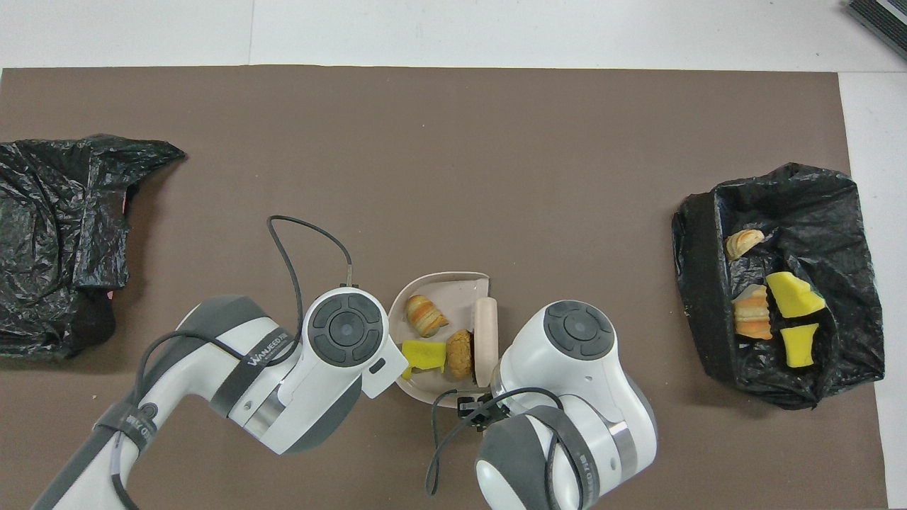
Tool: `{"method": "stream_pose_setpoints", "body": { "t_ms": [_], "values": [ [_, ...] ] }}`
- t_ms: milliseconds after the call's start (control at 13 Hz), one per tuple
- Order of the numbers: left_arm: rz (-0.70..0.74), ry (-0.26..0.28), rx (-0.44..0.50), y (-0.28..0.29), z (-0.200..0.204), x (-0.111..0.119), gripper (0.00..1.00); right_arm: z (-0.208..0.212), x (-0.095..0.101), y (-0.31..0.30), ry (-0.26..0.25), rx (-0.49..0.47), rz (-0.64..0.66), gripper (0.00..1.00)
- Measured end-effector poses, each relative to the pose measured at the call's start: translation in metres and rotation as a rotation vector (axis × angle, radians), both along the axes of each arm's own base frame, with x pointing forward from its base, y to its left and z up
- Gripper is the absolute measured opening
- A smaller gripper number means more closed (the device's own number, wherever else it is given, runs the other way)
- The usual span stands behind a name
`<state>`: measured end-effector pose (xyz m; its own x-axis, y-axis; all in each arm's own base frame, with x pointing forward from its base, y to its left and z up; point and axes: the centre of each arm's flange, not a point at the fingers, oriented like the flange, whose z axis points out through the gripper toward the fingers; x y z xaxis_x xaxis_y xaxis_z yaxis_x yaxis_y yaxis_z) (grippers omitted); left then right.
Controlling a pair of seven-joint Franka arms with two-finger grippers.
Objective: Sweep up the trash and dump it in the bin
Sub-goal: 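Sweep the last brown nugget into the dustpan with the right gripper brush, then carry the loaded dustpan to the far black bag with the left gripper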
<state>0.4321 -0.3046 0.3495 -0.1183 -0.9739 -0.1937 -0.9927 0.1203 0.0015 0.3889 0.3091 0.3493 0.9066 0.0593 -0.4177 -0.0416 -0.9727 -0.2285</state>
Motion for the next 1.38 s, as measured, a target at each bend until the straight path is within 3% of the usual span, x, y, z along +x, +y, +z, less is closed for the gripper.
{"method": "stream_pose_setpoints", "body": {
  "t_ms": [307,843,997,1150,1380],
  "values": [
    [0.069,0.012,-0.041,0.006,-0.001,0.004,0.31,0.010,0.020,-0.014,0.008,0.192,-0.018,0.26],
    [0.261,0.011,-0.152,0.061,0.000,0.045,0.31,0.068,0.031,-0.049,-0.072,0.242,-0.026,0.26],
    [0.283,0.018,-0.205,0.082,0.009,0.062,0.31,0.078,0.024,-0.047,-0.112,0.190,0.025,0.26],
    [0.302,0.007,-0.243,0.107,0.020,0.079,0.31,0.079,0.007,-0.026,-0.143,0.057,0.059,0.26],
    [0.303,-0.050,-0.296,0.147,0.052,0.109,0.31,0.084,-0.020,0.002,-0.176,-0.040,0.077,0.26]
  ]
}}
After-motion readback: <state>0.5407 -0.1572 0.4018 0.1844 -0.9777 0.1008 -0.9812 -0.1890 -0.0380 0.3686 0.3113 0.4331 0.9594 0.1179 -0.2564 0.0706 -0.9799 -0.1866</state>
